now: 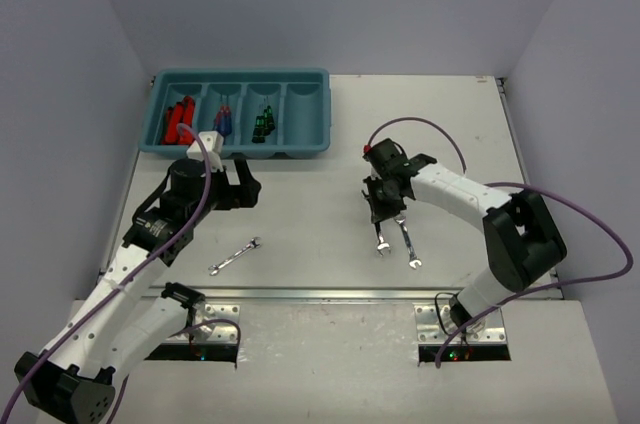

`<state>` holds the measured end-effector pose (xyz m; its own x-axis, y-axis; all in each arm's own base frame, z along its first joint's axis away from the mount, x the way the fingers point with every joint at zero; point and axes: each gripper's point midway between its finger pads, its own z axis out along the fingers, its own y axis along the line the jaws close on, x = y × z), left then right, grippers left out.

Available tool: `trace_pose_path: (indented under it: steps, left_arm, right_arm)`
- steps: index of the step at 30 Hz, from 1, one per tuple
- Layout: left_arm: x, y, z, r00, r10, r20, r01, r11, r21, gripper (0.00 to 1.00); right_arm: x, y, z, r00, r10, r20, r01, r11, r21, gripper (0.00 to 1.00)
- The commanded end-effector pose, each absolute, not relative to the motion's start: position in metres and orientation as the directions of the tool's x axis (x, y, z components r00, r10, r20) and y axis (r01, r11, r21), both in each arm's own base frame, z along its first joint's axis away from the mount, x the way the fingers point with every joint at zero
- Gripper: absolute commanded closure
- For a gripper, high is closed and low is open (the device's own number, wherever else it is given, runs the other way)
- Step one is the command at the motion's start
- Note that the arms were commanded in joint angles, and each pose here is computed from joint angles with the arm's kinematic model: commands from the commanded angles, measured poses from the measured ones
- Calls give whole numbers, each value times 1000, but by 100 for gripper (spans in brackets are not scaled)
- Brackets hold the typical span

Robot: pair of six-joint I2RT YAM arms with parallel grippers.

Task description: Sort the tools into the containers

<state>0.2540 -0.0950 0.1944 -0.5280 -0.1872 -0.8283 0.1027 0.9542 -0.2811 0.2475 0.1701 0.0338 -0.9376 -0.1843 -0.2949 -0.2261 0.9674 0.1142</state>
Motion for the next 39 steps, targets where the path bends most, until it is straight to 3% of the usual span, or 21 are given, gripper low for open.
trace_pose_path:
  steps: [1,12,17,22,28,34,39]
  left_arm:
    - [259,-94,215,-457,-204,-866,114,952,-284,0]
    - [259,-90,215,-451,-212,-867,95,954,-283,0]
    - [260,-86,215,-445,-218,-869,77,957,-280,0]
    - [259,-85,217,-440,-221,-871,76,957,-281,0]
    - [259,-82,221,-425,-228,-876,79,955,-286,0]
    - [260,-83,221,-426,-226,-876,90,953,-289,0]
    - [260,-83,222,-425,-228,-876,93,952,-292,0]
  right_arm:
    - [285,210,86,-884,-140,-445,-273,929,250,100]
    - [382,292,174,-799,-78,-596,-373,842,390,100]
    - [441,325,177,-792,-29,-610,-390,792,470,100]
    - [505,344,191,-726,15,-688,-440,758,481,100]
    - [557,336,175,-710,140,-691,-424,699,576,100]
    - [569,336,151,-698,113,-707,-469,674,571,100]
    - [565,336,141,-708,81,-702,-474,682,557,92]
